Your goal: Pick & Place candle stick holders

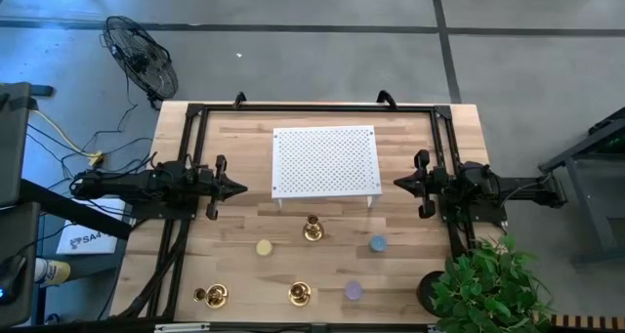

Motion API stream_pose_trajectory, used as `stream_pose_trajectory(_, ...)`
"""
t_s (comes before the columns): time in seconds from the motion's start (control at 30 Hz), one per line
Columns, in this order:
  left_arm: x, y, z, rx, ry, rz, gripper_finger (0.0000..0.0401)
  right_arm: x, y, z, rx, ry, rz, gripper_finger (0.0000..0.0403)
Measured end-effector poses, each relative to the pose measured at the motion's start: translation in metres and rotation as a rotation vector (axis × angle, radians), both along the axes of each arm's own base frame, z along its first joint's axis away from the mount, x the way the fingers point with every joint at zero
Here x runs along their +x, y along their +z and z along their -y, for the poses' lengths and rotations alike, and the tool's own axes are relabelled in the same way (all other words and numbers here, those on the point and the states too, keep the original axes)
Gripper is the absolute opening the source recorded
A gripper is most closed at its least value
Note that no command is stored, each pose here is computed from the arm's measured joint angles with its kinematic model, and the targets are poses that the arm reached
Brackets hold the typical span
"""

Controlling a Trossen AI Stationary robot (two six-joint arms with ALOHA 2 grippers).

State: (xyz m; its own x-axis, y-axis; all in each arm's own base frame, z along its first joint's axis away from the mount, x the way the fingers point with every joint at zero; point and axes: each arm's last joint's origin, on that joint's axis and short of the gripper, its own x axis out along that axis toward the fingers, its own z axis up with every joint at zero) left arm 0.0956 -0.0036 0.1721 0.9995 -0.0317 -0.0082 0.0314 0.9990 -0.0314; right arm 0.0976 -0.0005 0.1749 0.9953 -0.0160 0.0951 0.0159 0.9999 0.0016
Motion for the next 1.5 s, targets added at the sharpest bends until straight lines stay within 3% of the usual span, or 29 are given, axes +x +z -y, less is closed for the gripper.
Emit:
stream_pose_trajectory(0.9,0.0,0.005,-0.001,-0.004,0.026,0.06,0.0003,0.0,0.002,0.001,-0.018,-0.047,0.019,0.0)
stream_pose_trajectory(1.13,0.0,0.001,-0.001,-0.003,0.028,0.016,0.0003,-0.001,0.006,0.002,0.111,-0.057,0.063,0.0)
stream_pose_trajectory(1.37,0.0,0.0,-0.001,-0.014,0.023,0.0,0.0003,-0.001,0.008,-0.002,0.08,0.087,0.072,0.0)
stream_pose_trajectory(1.5,0.0,0.0,-0.001,-0.027,0.02,-0.008,0.0003,-0.007,0.031,-0.003,0.06,0.12,0.13,0.0)
